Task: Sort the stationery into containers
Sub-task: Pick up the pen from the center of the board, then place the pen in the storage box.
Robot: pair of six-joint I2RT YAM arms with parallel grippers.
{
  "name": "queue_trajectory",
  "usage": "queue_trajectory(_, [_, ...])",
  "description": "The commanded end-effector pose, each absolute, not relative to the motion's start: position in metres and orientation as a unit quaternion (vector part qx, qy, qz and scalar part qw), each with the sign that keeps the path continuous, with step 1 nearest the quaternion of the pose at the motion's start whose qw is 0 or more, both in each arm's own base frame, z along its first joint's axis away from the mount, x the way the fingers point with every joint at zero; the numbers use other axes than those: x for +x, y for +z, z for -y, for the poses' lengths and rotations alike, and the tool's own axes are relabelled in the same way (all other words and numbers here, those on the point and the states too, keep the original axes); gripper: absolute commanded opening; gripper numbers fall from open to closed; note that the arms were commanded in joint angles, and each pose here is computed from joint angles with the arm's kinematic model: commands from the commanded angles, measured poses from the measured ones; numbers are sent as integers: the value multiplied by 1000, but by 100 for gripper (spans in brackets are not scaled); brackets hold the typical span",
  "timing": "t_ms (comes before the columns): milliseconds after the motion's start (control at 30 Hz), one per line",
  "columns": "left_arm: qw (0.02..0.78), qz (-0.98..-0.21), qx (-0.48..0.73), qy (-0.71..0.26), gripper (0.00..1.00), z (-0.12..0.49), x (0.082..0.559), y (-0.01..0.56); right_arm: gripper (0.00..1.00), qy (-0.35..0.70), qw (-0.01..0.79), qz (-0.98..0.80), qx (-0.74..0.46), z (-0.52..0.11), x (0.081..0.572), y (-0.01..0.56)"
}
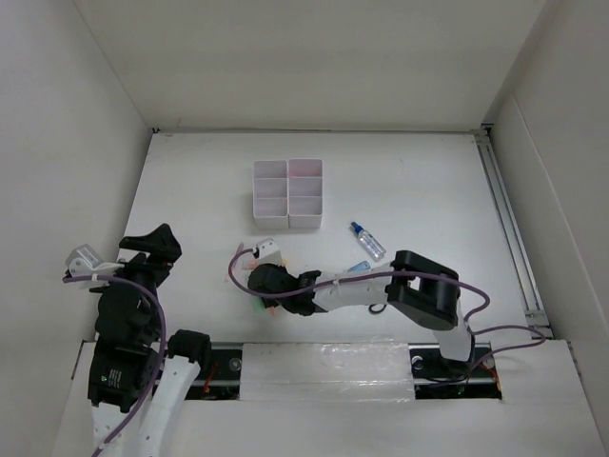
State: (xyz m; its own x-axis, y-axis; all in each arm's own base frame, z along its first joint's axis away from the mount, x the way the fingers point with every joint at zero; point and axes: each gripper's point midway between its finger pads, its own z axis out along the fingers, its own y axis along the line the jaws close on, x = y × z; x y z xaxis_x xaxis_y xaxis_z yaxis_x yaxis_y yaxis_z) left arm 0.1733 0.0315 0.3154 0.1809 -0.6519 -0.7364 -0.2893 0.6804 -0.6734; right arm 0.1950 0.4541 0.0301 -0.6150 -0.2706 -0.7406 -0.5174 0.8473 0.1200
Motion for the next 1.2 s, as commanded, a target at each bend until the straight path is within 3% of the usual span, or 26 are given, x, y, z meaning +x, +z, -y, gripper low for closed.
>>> queue_trajectory(0, [683,-610,-376,-142,100,-33,172,324,42,154,387,-884,-211,-462,199,36])
queue_trajectory(167, [680,-610,-383,-139,100,-35,171,322,17,117,381,-892,-213,-453,198,24])
queue_trajectory(267, [681,-608,-385,-135,100,-37,169,321,9,106,373,-897,-213,-444,195,16])
queue_trajectory(300, [681,-608,-385,-135,100,-37,169,321,0,104,376,-896,-212,-444,197,16])
queue_trajectory(467, [681,-608,-385,-135,100,-37,169,321,0,106,384,-893,-211,-431,195,37])
queue_trajectory(667, [678,-612,-385,-133,100,-37,170,319,0,159,464,-837,-242,-432,217,131])
queue_trajectory(933, [678,-612,-385,-133,100,-37,170,319,0,301,565,-712,-287,-393,321,257])
queue_trajectory(1033, [681,-608,-385,-135,100,-36,171,321,0,330,627,-607,-359,-378,358,310])
queue_trajectory(1167, [683,-608,-380,-138,100,-35,171,321,0,357,634,-524,-443,-372,399,337])
